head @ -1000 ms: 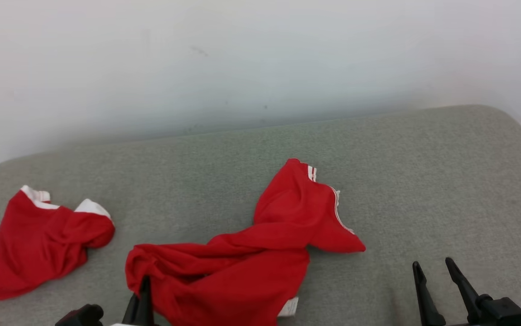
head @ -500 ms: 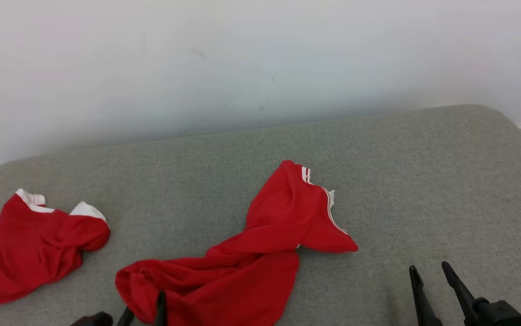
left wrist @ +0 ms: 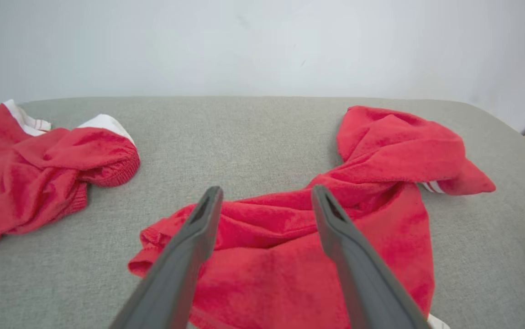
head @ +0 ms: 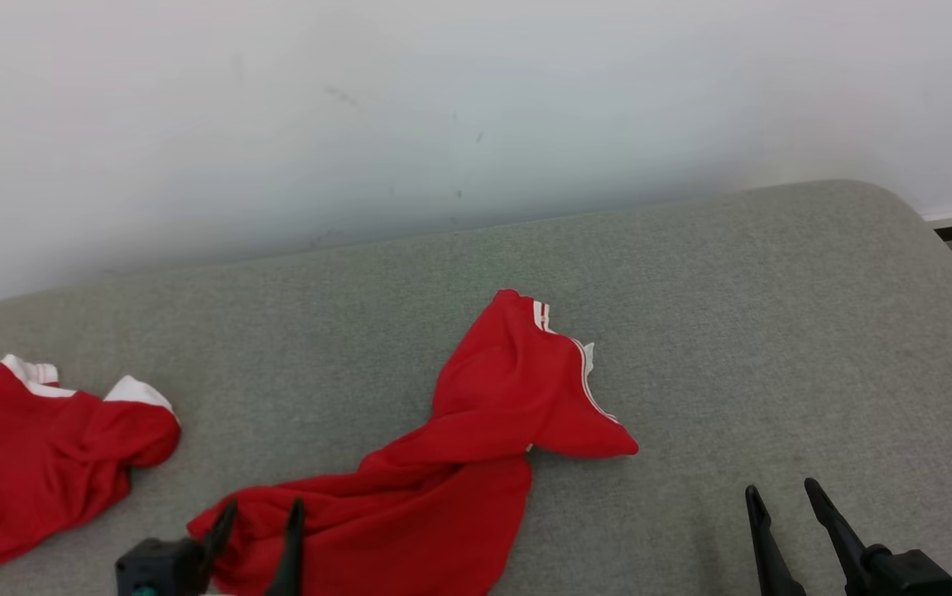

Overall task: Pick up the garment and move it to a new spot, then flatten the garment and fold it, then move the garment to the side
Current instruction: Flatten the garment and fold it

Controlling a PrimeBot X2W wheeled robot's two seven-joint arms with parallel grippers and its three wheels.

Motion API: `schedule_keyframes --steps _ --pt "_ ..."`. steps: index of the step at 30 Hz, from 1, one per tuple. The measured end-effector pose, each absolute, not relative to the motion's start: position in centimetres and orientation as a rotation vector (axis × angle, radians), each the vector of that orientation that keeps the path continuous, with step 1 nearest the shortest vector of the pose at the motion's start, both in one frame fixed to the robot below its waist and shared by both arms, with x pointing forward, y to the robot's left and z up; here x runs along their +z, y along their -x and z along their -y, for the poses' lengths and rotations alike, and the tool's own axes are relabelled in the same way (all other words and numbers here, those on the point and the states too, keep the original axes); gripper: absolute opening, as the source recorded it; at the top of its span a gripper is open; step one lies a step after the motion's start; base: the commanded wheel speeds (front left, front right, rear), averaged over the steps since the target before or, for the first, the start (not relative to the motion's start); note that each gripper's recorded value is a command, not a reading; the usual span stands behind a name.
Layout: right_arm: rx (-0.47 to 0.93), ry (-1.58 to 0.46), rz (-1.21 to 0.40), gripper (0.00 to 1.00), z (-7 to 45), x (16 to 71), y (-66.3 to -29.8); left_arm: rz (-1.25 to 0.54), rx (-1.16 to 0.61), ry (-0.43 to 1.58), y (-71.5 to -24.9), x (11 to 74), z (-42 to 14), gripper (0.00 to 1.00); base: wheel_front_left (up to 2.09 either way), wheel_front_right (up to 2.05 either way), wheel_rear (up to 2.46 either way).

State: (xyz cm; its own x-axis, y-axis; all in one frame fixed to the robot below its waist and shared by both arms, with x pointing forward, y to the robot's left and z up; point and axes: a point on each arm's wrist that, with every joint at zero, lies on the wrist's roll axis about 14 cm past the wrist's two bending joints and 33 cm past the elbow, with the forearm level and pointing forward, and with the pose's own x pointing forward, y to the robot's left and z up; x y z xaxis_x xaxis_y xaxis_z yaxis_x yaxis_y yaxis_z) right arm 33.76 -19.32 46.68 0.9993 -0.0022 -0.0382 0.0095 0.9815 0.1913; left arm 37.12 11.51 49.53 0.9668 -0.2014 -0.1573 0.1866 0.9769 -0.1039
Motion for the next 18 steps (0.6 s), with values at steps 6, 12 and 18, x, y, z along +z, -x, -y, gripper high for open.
schedule_keyframes --steps 6,12,18 --pt "-0.02 -0.19 -0.035 1.0 19.8 46.8 -33.9 -0.013 -0.382 0.055 -38.1 55.1 -6.4 1.0 0.0 0.0 0.0" --pt "-0.039 -0.187 -0.03 1.0 20.4 47.0 -34.4 -0.027 -0.696 -0.012 -37.7 54.4 2.7 1.0 0.0 0.0 0.0" --pt "-0.081 -0.188 -0.042 1.0 21.6 46.7 -34.3 -0.064 -0.882 -0.197 -38.4 50.7 8.4 1.0 0.0 0.0 0.0"
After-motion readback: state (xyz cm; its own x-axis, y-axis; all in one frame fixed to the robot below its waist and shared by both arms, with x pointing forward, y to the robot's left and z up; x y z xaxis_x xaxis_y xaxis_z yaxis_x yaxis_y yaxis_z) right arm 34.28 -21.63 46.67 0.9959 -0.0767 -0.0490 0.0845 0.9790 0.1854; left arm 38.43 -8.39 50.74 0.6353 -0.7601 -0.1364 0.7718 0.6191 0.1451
